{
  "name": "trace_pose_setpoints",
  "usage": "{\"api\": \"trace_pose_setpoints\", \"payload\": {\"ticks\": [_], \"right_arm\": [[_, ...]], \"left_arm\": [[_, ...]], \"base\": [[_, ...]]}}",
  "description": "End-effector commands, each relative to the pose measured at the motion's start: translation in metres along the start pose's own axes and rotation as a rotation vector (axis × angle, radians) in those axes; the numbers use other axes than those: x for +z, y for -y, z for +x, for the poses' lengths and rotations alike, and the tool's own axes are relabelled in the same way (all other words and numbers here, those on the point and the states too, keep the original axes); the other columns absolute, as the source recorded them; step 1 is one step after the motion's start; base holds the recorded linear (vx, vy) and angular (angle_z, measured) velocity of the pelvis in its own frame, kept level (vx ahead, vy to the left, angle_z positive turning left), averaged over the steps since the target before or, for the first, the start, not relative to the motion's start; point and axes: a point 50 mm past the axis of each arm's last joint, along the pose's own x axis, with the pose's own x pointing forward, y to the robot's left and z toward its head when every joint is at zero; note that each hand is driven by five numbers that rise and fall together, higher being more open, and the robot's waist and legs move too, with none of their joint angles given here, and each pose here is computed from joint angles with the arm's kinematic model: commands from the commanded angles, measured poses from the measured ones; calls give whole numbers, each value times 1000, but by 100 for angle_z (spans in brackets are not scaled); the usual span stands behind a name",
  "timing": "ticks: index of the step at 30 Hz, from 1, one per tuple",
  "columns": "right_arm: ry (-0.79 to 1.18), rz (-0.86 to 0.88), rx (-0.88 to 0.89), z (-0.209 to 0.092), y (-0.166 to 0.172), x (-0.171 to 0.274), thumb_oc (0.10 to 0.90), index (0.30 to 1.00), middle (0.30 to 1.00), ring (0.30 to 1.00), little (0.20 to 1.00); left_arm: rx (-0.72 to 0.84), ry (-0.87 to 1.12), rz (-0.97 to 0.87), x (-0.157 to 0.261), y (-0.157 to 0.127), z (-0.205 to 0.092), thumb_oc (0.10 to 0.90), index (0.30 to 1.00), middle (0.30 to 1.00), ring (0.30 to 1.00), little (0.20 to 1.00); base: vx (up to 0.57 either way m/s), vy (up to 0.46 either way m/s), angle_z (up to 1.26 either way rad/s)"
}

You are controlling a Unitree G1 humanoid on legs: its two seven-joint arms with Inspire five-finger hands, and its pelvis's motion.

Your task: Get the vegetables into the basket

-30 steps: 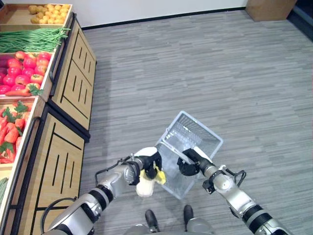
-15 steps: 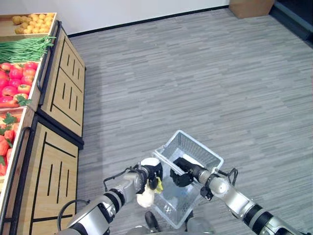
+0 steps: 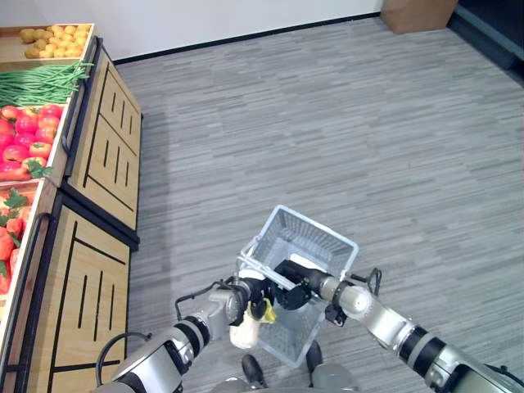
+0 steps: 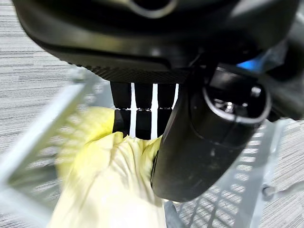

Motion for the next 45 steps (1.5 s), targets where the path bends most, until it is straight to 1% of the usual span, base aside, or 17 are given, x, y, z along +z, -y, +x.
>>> {"api": "trace_pose_setpoints", "payload": {"ticks": [1,2,5,7,8,9,12,18,19,20,21,25,39,40,41,43,45], "right_arm": [[326,-114,53,29,0,93,400,300,300,300,300],[327,-114,53,30,0,94,400,300,300,300,300],[394,34,128,30,-9,108,400,300,300,300,300],[412,69,166,30,-13,113,400,300,300,300,300],[413,69,167,30,-13,114,400,300,300,300,300],[453,68,203,29,-15,126,400,300,300,300,300],[516,27,214,25,-12,143,400,300,300,300,300],[598,36,206,15,-3,157,400,300,300,300,300],[607,26,199,13,-1,157,400,300,300,300,300],[617,3,197,11,1,160,400,300,300,300,300],[631,-18,198,8,3,162,400,300,300,300,300],[618,-26,179,10,4,159,400,300,300,300,300],[596,-25,170,10,3,152,400,300,300,300,300],[538,-95,115,15,5,141,400,300,300,300,300],[485,-156,65,17,12,135,400,300,300,300,300],[423,-183,31,20,13,118,400,300,300,300,300],[331,-181,-20,21,14,92,400,300,300,300,300]], "left_arm": [[140,200,197,57,-65,12,400,300,300,300,300],[141,200,197,57,-65,12,400,300,300,300,300],[160,202,250,58,-72,11,400,300,300,300,300],[176,198,289,56,-77,11,400,300,300,300,300],[177,197,290,56,-77,11,400,300,300,300,300],[180,189,350,53,-81,10,400,300,300,300,300],[199,173,401,45,-88,8,400,300,300,300,300],[248,171,457,36,-103,1,400,300,300,300,300],[255,167,464,32,-106,-1,486,421,421,421,421],[256,163,471,29,-108,-2,775,824,824,824,824],[266,164,484,26,-113,-5,900,1000,1000,1000,1000],[278,153,486,22,-119,-8,900,1000,1000,1000,1000],[325,234,483,31,-137,-23,900,1000,1000,1000,1000],[331,239,469,31,-137,-25,900,1000,1000,1000,1000],[359,189,451,17,-143,-29,900,1000,1000,1000,1000],[354,252,424,27,-149,-36,900,1000,1000,1000,1000],[370,300,351,37,-153,-39,900,1000,1000,1000,1000]], "base": [[15,-31,-8],[20,-34,-3],[-2,-29,2],[2,-56,4],[10,-88,1],[6,-87,1],[1,-90,3],[-20,-58,9],[-9,-42,3],[-19,-56,5],[-15,-31,6],[-1,-6,7],[-5,34,5],[4,74,0],[-1,68,0],[4,39,-2],[12,50,2]]}}
